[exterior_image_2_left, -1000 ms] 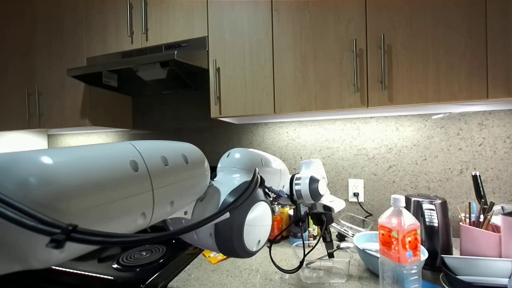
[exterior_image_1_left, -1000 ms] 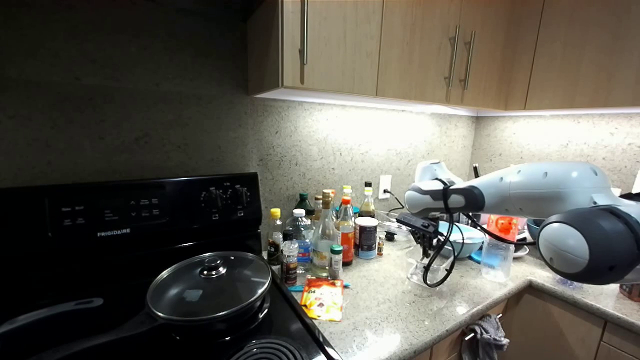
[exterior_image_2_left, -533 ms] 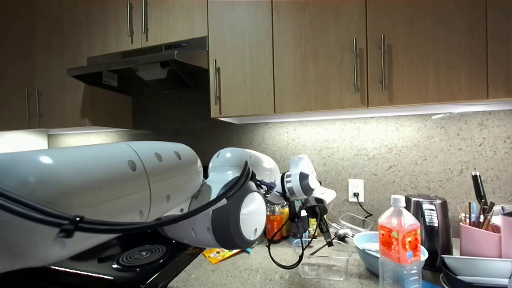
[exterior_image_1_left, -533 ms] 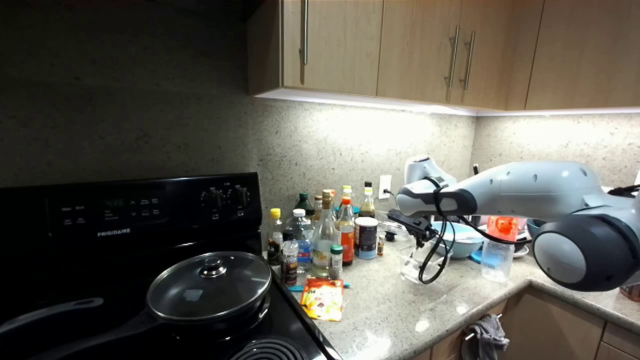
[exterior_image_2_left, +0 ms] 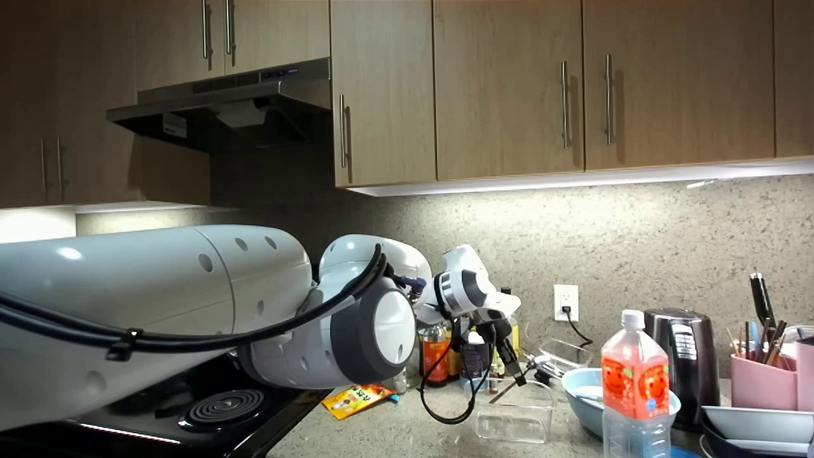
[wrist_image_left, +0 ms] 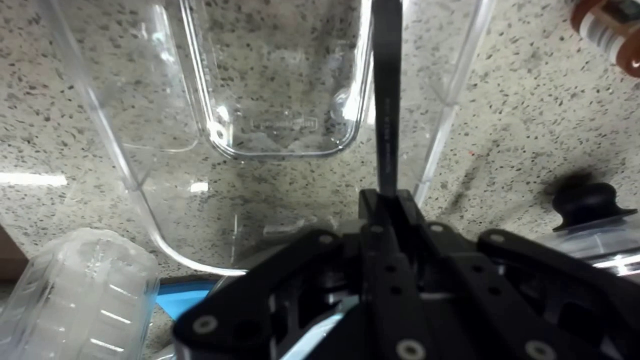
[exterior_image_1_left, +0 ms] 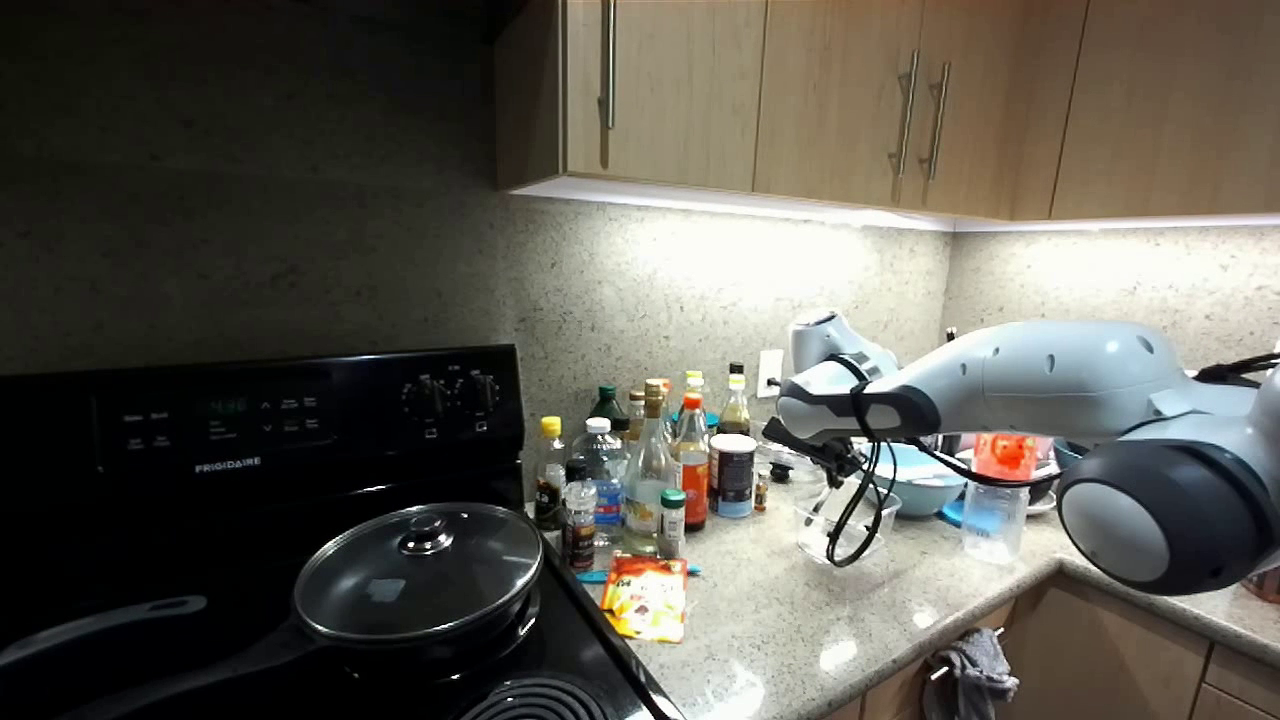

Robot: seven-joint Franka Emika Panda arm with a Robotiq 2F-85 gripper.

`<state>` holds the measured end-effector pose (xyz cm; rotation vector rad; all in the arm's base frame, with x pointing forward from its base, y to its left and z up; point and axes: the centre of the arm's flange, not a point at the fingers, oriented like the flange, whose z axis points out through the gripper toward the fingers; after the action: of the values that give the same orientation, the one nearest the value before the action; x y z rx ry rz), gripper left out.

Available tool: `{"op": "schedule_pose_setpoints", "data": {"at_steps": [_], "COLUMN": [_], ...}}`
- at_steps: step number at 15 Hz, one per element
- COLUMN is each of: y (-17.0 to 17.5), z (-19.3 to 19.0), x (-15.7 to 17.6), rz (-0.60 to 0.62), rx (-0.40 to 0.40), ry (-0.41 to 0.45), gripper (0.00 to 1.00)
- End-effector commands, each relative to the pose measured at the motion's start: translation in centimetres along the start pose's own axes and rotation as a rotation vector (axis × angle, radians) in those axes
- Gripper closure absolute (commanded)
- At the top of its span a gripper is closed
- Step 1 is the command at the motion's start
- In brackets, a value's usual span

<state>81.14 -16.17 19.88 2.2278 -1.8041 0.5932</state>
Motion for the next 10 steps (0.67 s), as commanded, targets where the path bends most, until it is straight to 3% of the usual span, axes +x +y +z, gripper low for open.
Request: {"op": "schedule_pose_setpoints", "data": {"at_steps": [1, 4, 5, 6, 10], "y": [0.0, 0.0, 0.0, 0.1, 0.6], "z": [0.0, 0.0, 0.0, -0.2, -4.3], "x": [0.0, 0.0, 0.0, -0.1, -0.8], "rz": [0.0, 0.0, 0.003, -0.002, -0.037], "rx": [0.0, -0.001, -0.003, -0.004, 0.14], "ry": [0.001, 0.001, 0.002, 0.01, 0.141], "gripper": [0.91, 0.91, 0.98, 0.98, 0.98]}}
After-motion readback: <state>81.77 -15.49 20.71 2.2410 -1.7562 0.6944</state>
